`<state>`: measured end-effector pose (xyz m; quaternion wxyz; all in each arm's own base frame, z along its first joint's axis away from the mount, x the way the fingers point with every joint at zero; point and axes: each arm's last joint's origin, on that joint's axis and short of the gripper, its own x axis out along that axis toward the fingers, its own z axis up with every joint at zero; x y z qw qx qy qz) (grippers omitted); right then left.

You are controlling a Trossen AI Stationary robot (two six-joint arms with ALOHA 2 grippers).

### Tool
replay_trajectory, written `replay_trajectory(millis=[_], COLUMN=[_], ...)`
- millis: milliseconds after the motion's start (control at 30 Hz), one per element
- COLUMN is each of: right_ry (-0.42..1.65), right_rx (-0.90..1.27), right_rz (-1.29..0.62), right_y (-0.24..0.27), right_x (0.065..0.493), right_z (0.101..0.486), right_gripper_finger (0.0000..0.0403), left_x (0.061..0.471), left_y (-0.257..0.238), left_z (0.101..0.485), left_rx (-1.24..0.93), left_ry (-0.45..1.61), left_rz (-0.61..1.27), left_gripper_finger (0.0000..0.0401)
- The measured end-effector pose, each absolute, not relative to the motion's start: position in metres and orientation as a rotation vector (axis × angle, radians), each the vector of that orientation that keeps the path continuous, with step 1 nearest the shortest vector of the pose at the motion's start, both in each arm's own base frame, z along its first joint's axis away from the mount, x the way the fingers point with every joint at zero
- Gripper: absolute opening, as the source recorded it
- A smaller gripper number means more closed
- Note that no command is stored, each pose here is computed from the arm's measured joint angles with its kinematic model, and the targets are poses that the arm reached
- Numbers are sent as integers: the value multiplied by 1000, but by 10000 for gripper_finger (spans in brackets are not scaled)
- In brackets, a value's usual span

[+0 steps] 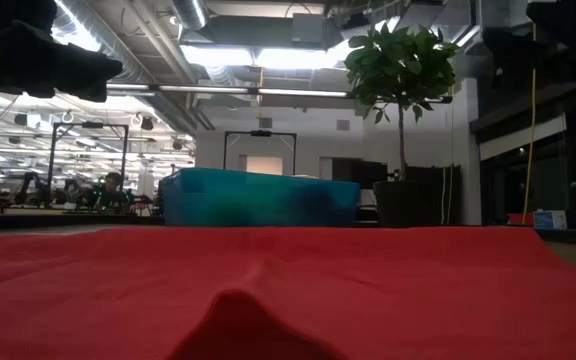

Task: Pick and placing Produce into tupperware
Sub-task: Return to Home Position

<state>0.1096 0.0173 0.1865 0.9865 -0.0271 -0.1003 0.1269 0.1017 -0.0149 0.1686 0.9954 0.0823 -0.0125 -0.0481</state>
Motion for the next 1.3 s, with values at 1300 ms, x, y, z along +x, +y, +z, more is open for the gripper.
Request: replay_trajectory(millis=[1300], right_ry=[-48], right_rx=[-109], right_rz=[269], right_y=[17], right_x=[97], right_z=[169], right_gripper_finger=[243], left_x=[102], left_y=[-15], left_z=[169], left_rx=[164], left_ry=[-25], left_rz=[-96], left_gripper_finger=[54])
